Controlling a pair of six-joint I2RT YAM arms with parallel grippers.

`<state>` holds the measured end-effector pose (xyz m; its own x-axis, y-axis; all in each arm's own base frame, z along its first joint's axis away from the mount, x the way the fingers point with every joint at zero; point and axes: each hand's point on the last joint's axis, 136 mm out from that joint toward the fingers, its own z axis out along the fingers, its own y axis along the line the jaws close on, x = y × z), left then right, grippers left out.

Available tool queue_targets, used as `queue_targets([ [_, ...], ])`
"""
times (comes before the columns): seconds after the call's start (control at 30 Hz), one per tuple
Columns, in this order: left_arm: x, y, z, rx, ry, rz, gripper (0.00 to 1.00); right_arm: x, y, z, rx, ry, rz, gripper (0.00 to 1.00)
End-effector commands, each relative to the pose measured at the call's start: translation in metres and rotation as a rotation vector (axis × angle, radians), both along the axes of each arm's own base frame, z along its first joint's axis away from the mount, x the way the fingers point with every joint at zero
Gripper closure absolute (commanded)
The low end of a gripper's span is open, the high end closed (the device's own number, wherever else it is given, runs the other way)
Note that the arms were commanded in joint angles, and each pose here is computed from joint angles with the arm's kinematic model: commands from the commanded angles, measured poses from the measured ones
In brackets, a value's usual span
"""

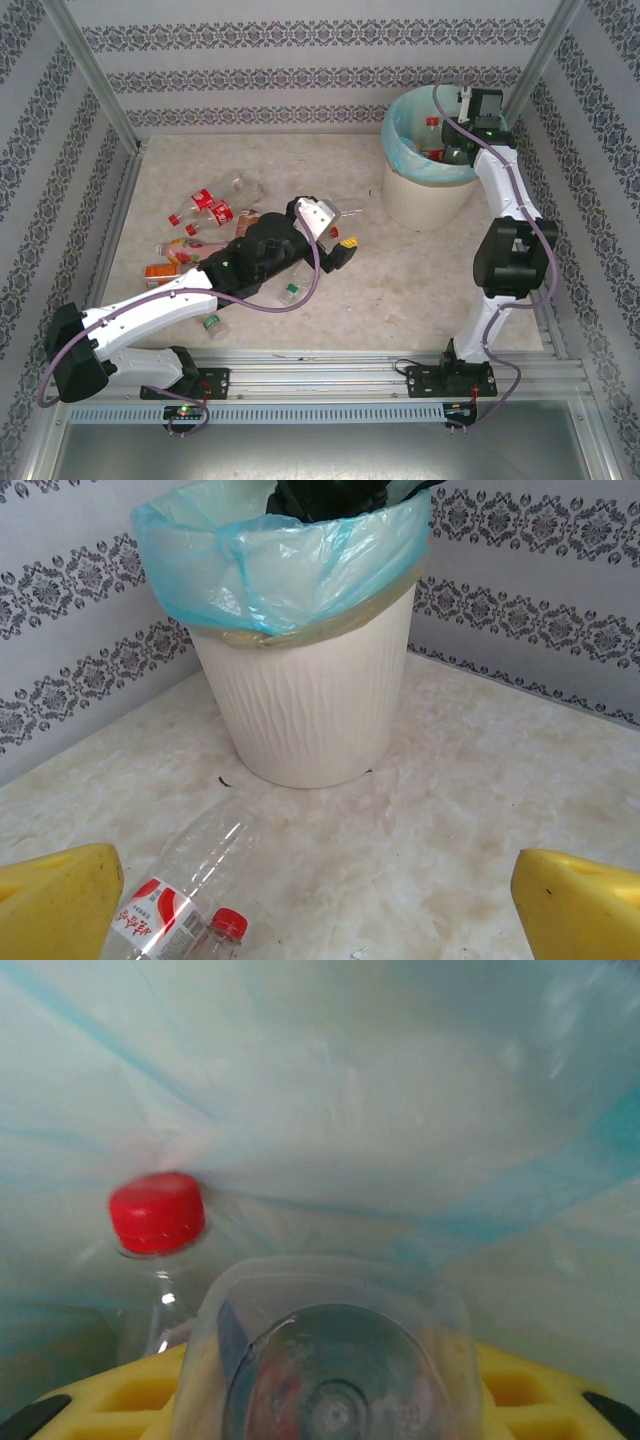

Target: Put the plastic bottles in the bin

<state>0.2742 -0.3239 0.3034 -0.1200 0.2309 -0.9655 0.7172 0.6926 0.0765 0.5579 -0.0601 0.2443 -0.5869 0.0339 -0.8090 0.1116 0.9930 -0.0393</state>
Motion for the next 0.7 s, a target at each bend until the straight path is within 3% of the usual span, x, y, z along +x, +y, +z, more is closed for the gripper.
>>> queue_targets([
  [0.0,0.004,-0.003,0.009,-0.013,-0.008,0.019,0.0,0.005,0.004,-0.003,0.037,0.019,0.015,0.54],
  [0.27,0.006,-0.005,0.004,0.001,-0.003,0.018,0.0,0.005,0.007,-0.001,0.058,0.036,0.026,0.47],
  [0.43,0.006,-0.005,0.008,-0.001,-0.009,0.018,0.0,-0.004,0.011,0.059,0.069,-0.072,0.029,0.3],
  [0.67,0.005,-0.003,0.01,-0.009,-0.015,0.02,0.0,-0.036,0.03,0.149,0.029,-0.245,0.054,0.25],
])
